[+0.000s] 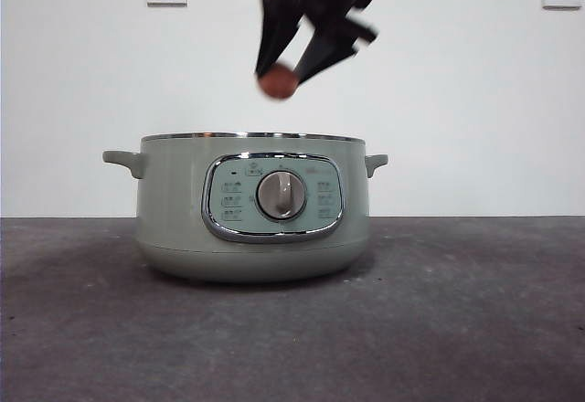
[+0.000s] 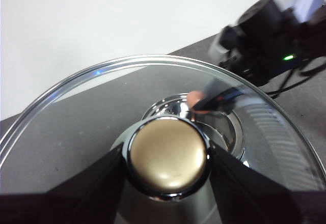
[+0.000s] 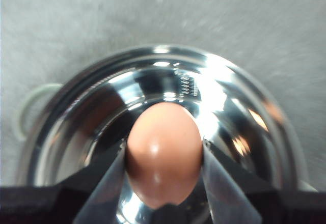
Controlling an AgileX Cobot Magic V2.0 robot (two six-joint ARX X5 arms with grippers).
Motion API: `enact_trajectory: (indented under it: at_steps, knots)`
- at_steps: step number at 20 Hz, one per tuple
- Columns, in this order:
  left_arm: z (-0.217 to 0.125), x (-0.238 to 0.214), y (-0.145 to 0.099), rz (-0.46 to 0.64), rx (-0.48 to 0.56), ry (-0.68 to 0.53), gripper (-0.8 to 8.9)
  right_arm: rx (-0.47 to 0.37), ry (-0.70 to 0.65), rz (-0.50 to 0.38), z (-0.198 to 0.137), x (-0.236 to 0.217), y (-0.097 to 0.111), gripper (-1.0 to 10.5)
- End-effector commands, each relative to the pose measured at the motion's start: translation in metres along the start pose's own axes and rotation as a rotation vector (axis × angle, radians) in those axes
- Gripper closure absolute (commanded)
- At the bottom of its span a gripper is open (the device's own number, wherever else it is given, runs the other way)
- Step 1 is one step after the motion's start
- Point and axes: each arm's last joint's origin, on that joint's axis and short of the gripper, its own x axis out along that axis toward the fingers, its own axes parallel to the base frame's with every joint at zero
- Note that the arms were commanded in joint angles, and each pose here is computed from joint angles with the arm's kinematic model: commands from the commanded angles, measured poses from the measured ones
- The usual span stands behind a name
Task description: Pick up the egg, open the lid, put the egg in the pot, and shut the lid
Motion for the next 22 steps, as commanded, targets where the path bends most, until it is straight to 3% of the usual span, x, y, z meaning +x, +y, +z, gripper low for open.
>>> enact_trajectory:
  at_steps: [1,7,17,18,19,20,21,22]
  knots:
    - [0.004,-0.006,-0.001,0.003,0.009,-0.052,8.20,-0.039,0.057,0.011,-0.002,0.033,0.002,9.6]
    - [0.004,-0.006,-0.001,0.003,0.009,-0.051,8.20,-0.045,0.198,0.019,-0.027,0.089,-0.001,9.6]
    - [0.004,-0.004,0.000,0.002,0.008,-0.045,8.20,-0.072,0.375,0.007,-0.053,0.109,-0.003,9.6]
    - [0.004,-0.004,-0.001,0.000,0.008,-0.045,8.20,-0.075,0.371,0.011,-0.052,0.109,-0.001,9.2]
    - [0.004,-0.004,-0.001,0.000,0.008,-0.045,8.20,-0.074,0.373,0.011,-0.052,0.108,-0.001,8.2]
    - [0.005,-0.003,0.000,-0.001,0.007,-0.043,8.20,-0.071,0.376,0.011,-0.052,0.107,-0.001,6.3]
    - [0.005,-0.002,0.000,-0.001,0.006,-0.041,8.20,-0.071,0.380,0.012,-0.049,0.104,0.000,5.1]
    - [0.005,-0.001,0.000,-0.002,0.006,-0.039,8.20,-0.073,0.368,0.014,-0.045,0.097,0.001,5.0]
